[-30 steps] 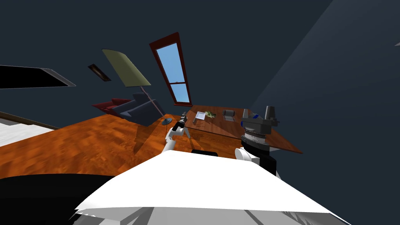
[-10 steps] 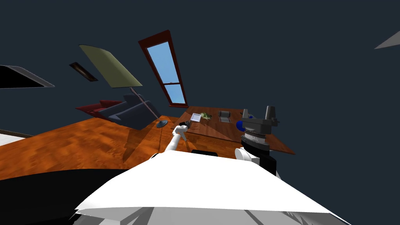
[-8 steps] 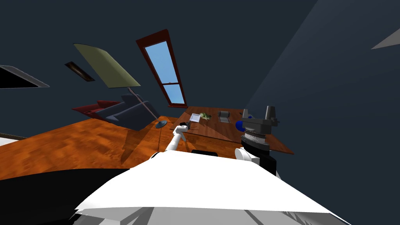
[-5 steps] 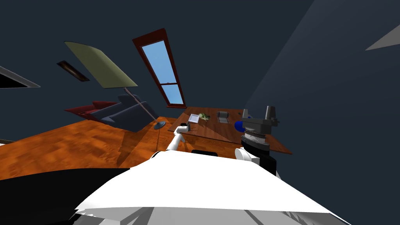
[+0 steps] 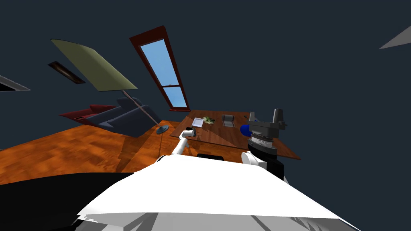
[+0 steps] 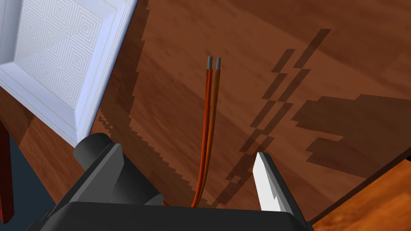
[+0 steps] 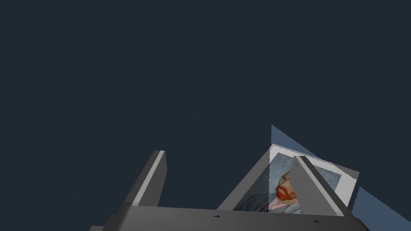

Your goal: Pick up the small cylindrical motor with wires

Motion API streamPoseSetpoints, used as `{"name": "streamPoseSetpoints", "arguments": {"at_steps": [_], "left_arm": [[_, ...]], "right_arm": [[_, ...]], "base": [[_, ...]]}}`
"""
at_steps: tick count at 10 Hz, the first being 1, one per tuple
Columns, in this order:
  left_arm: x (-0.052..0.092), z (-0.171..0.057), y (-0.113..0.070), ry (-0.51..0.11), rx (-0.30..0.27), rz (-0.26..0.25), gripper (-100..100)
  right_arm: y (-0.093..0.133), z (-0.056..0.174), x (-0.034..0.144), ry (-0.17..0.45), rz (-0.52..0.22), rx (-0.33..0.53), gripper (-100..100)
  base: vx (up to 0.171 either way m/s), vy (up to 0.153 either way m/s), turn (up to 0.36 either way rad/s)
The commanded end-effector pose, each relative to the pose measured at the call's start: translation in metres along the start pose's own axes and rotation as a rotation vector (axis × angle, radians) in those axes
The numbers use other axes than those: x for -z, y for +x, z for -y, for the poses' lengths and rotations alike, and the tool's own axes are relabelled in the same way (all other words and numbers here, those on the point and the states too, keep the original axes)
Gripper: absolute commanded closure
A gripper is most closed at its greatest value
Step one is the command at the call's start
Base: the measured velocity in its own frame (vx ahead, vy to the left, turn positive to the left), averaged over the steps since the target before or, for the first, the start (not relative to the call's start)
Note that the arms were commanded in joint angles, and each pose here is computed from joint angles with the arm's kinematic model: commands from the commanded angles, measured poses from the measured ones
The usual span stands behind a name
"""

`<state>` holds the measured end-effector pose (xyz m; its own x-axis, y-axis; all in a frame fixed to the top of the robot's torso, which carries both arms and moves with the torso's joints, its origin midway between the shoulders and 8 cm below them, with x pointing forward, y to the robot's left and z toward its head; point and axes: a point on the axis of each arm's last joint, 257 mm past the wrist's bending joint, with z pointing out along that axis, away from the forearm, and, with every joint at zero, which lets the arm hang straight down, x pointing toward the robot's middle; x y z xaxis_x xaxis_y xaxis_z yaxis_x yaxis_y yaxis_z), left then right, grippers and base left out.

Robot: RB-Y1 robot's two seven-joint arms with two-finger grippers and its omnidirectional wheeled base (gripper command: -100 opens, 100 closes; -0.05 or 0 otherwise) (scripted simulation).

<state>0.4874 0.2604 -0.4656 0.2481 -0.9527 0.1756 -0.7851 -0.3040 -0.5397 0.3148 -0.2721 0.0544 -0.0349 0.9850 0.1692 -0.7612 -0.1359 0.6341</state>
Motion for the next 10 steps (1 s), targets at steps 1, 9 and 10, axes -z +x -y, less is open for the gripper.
{"name": "streamPoseSetpoints", "arguments": {"at_steps": [1, 9, 10], "left_arm": [[-0.005, -0.007, -0.001, 0.000, 0.001, 0.000, -100], [-0.010, -0.019, -0.003, -0.007, 0.003, 0.000, 100], [-0.010, -0.019, -0.003, -0.008, 0.004, 0.000, 100]], "right_arm": [[0.000, 0.000, 0.000, 0.000, 0.000, 0.000, 0], [0.000, 0.000, 0.000, 0.000, 0.000, 0.000, 0], [0.000, 0.000, 0.000, 0.000, 0.000, 0.000, 0]], "base": [[0.039, 0.011, -0.002], [0.024, 0.004, 0.000], [0.000, 0.000, 0.000]]}}
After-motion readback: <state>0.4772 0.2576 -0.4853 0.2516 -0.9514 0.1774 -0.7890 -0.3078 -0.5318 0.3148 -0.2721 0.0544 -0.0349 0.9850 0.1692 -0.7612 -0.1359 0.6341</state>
